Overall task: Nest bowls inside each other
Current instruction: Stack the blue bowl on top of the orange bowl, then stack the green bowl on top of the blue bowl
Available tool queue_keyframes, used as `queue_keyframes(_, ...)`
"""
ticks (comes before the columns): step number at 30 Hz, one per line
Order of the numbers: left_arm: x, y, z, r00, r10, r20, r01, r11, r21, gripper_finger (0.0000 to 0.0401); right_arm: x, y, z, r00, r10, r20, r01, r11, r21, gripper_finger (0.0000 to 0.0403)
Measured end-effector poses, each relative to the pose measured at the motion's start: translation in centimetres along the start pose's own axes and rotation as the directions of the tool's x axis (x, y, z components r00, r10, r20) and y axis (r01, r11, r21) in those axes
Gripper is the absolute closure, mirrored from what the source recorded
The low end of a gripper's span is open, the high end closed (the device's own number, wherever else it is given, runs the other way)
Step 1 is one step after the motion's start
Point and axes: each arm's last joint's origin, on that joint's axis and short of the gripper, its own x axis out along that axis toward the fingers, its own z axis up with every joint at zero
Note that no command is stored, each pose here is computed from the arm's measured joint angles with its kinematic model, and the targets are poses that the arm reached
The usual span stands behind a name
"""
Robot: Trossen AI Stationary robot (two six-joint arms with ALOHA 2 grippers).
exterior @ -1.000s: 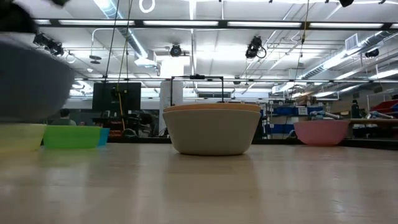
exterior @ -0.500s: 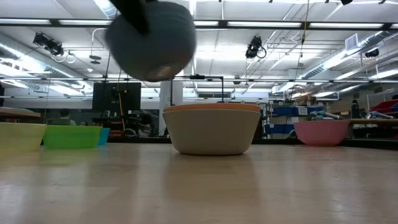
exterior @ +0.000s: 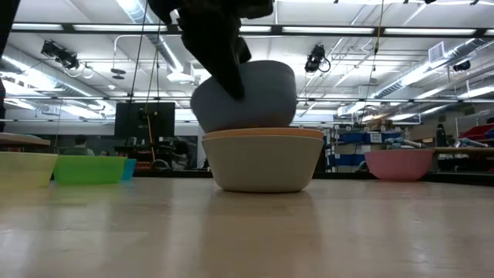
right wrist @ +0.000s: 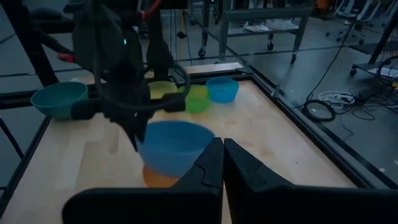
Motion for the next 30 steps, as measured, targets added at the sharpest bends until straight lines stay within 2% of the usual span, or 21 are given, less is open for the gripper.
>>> queue_keyframes(9, 1.04, 0.19, 0.23, 1.0, -0.021, 0.007, 0.021, 1.0, -0.008, 0.0389, -0.04, -0.04, 0.01, 1.0, 0.001, 0.001, -0.001, 1.0, -0.001, 0.0403)
queue_keyframes(19, 1.03, 0.31, 0.69, 0.998, 0.02, 0.056, -0.019, 1.0, -0.022, 0.0327, -0.03, -0.02, 0.07, 1.0, 0.002, 0.005, -0.002, 1.0, 0.005, 0.0403)
queue_keyframes(30, 1.02, 0.4, 0.7, 0.997, 0.053, 0.057, -0.046, 0.993, -0.109, 0.0241, -0.03, -0.02, 0.07, 1.0, 0.002, 0.005, -0.002, 1.0, 0.005, 0.0403)
